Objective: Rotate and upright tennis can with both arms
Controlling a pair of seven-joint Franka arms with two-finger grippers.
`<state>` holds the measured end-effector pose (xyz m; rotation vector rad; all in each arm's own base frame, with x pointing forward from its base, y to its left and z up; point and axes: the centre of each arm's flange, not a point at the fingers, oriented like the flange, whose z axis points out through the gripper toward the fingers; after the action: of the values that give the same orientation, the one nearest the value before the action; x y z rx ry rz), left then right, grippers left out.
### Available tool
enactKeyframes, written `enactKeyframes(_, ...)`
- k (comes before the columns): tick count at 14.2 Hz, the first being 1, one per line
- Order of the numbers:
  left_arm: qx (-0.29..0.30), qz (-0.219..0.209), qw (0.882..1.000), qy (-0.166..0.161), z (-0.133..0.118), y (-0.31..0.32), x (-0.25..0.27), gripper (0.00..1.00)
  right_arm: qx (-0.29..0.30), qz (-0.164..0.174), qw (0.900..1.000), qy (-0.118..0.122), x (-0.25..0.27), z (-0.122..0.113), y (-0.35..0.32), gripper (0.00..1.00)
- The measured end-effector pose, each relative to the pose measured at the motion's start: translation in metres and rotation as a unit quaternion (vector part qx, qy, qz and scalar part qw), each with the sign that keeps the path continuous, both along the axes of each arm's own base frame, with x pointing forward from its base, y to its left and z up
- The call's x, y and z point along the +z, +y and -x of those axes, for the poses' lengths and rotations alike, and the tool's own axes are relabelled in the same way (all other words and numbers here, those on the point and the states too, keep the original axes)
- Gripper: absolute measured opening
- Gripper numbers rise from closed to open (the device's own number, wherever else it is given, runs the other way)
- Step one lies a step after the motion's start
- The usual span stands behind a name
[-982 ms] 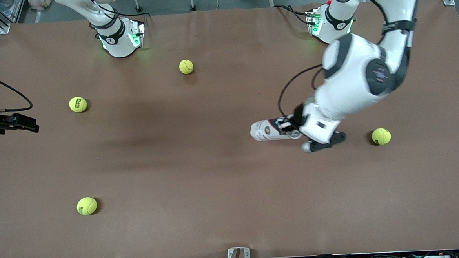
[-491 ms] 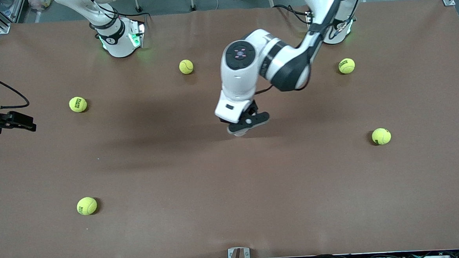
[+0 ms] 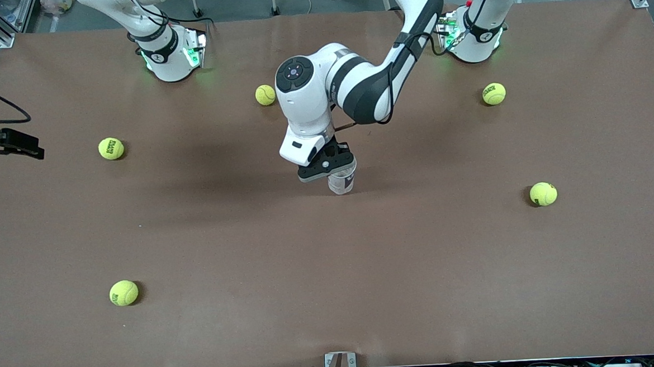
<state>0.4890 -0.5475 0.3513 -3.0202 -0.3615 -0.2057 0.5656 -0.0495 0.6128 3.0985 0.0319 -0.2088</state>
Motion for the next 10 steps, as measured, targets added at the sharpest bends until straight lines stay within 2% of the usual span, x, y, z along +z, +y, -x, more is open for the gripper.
enactKeyframes(5,0.003,0.005,1.0,-0.007,-0.006,0.001,0.009,0.59,0.002,-0.002,1.0,-0.008,0.017,0.025,0.003,1.0)
enactKeyframes(8,0.005,0.021,1.0,-0.019,-0.006,0.002,0.045,0.91,0.004,-0.003,1.0,-0.02,0.033,0.039,0.004,1.0)
enactKeyframes(9,0.007,0.027,0.999,-0.023,-0.006,0.005,0.062,0.99,0.005,-0.003,1.0,-0.024,0.038,0.043,0.004,1.0)
enactKeyframes(10,0.01,0.036,0.999,-0.031,-0.007,0.01,0.083,1.0,0.005,-0.003,1.0,-0.025,0.04,0.046,0.004,1.0)
